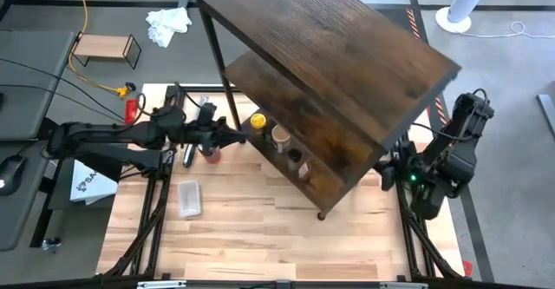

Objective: Shelf spices
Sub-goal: Move the shelf on the top middle of the table

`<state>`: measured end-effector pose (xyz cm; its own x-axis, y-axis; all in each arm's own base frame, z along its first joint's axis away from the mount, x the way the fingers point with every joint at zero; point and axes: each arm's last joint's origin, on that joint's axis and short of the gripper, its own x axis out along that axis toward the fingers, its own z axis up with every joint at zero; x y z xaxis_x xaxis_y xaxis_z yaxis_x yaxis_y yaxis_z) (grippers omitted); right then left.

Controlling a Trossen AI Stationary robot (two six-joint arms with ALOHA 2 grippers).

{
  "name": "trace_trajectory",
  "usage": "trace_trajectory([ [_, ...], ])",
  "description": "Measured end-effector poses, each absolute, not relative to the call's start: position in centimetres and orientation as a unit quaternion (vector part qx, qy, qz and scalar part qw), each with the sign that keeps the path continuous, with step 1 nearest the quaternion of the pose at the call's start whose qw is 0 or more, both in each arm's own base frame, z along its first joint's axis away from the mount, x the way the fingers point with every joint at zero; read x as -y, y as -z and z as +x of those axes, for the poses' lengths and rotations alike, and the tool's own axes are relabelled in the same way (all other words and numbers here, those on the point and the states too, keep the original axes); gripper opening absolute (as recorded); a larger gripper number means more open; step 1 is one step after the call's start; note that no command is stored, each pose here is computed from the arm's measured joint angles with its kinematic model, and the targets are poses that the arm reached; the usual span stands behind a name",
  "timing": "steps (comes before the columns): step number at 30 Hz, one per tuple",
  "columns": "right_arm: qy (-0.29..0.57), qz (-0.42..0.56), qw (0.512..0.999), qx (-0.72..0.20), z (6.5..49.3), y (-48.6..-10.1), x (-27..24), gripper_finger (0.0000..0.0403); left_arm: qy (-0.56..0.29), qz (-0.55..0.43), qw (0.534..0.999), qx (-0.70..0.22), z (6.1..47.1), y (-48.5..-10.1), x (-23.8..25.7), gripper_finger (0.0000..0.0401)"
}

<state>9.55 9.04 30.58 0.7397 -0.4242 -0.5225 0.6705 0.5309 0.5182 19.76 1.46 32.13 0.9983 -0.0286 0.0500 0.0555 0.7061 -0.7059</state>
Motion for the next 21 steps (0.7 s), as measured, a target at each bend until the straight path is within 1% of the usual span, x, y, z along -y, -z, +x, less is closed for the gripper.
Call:
trace_trajectory([
  [5, 0.354, 0.334, 0.860, -0.152, 9.9, -30.8, -7.7, 0.0000, 0.019, -0.375, 0.927, 0.017, 17.7, -32.8, -1.3, 0.0000],
  [12, 0.406, 0.291, 0.853, -0.149, 10.7, -30.8, -6.1, 0.0000, -0.044, -0.367, 0.929, 0.031, 15.4, -33.1, -1.4, 0.0000],
  [21, 0.498, 0.236, 0.823, -0.137, 11.6, -30.9, -3.4, 0.0000, -0.054, -0.367, 0.928, 0.037, 14.6, -33.2, -1.4, 0.0000],
])
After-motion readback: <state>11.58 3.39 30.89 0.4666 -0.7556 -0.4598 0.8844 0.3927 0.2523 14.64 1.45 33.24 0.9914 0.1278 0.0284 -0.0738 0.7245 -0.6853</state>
